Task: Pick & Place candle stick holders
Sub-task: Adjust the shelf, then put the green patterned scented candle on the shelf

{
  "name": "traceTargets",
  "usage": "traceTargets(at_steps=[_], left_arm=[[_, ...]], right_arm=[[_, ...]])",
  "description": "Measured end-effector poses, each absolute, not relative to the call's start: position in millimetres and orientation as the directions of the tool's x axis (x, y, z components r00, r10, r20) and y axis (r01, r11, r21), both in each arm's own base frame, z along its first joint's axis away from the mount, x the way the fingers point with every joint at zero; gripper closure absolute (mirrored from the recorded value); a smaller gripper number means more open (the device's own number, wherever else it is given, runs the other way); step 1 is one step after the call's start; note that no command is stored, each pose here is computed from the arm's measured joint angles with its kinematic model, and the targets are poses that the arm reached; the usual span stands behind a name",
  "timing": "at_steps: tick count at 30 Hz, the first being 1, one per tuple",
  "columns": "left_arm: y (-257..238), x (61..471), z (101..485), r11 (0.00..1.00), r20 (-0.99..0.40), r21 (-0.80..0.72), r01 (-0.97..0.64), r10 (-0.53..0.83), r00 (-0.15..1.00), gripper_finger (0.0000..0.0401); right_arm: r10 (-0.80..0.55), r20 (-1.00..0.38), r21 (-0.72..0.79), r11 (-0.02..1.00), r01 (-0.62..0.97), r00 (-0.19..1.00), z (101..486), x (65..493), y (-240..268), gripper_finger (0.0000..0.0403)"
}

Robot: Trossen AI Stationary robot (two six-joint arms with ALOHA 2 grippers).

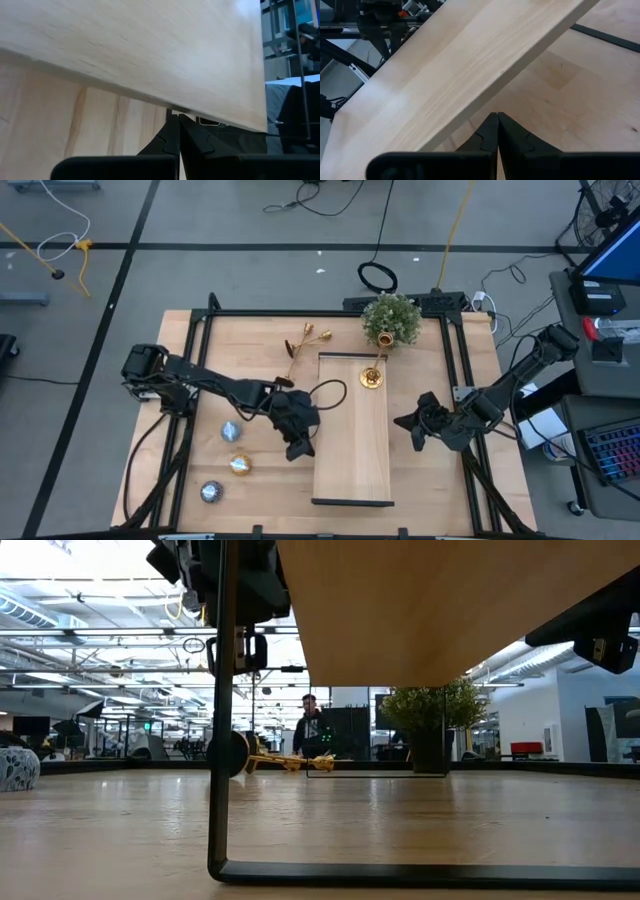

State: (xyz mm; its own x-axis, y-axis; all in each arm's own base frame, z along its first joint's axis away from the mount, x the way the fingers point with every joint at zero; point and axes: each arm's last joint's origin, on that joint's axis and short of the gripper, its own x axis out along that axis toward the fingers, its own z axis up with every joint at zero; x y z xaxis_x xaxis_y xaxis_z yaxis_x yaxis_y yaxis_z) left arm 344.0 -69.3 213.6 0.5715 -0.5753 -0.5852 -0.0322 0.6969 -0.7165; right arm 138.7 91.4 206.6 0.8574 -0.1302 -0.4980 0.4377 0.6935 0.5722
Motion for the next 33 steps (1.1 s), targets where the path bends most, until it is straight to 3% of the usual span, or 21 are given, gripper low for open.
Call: traceTargets(at_steps=[26, 33], left_arm=[[-63.7, 349.5, 219.1, 0.681, -0.534, -0.732, -0.003, -0.57, 0.624, 0.0401], [-63.6, 345.1, 217.1, 0.673, -0.559, -0.739, -0.024, -0.593, 0.58, 0.0401]], right_arm=[[-0.13, -0.498, 0.572, 0.694, 0.438, 0.857, 206.6, 138.6, 91.3, 0.0403], [-0.137, -0.503, 0.569, 0.691, 0.446, 0.853, 205.9, 138.2, 90.8, 0.0403]])
